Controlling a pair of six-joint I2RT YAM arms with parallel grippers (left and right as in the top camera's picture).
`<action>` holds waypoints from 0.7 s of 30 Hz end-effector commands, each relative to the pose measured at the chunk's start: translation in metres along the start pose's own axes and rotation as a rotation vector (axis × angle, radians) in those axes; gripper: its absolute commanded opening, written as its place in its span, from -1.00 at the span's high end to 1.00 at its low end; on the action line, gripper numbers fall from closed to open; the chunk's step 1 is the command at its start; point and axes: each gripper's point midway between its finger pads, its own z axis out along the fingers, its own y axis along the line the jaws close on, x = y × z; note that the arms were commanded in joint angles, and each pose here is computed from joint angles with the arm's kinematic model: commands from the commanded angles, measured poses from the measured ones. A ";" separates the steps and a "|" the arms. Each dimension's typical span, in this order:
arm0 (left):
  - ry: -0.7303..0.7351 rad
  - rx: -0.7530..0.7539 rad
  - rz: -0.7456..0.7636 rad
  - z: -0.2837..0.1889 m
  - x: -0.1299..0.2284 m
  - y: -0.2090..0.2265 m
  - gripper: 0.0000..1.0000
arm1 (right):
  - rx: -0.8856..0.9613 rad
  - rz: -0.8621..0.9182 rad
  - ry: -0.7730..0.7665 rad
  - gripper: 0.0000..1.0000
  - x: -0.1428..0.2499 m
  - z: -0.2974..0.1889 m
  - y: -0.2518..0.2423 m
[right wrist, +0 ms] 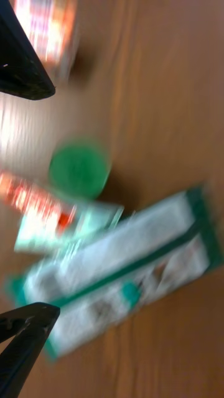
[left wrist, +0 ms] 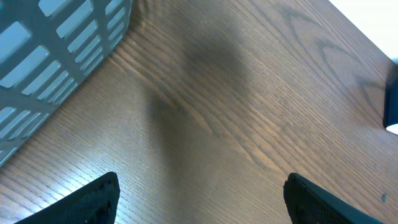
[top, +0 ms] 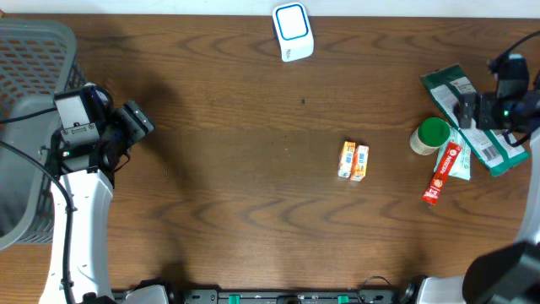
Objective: Scan the item barcode
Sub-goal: 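Release the glove package and lift the right gripper, then move the right gripper over the two orange tissue packs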
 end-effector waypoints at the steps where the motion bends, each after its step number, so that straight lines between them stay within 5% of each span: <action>1: 0.005 -0.012 0.002 0.002 0.001 0.004 -0.70 | -0.369 0.262 -0.068 -0.98 -0.019 -0.024 0.066; 4: 0.005 -0.012 0.002 0.002 0.001 0.004 -0.70 | -0.561 0.323 -0.024 -0.90 -0.014 -0.028 0.102; 5: 0.005 -0.012 0.002 0.002 0.001 0.004 -0.71 | -0.584 0.326 0.004 -0.65 -0.008 -0.026 0.111; 7: 0.005 -0.012 0.002 0.002 0.001 0.004 -0.70 | -0.579 0.319 0.055 -0.48 0.003 -0.018 0.121; 21: 0.005 -0.012 0.002 0.002 0.001 0.004 -0.70 | -0.074 0.254 0.357 -0.31 0.109 0.072 0.153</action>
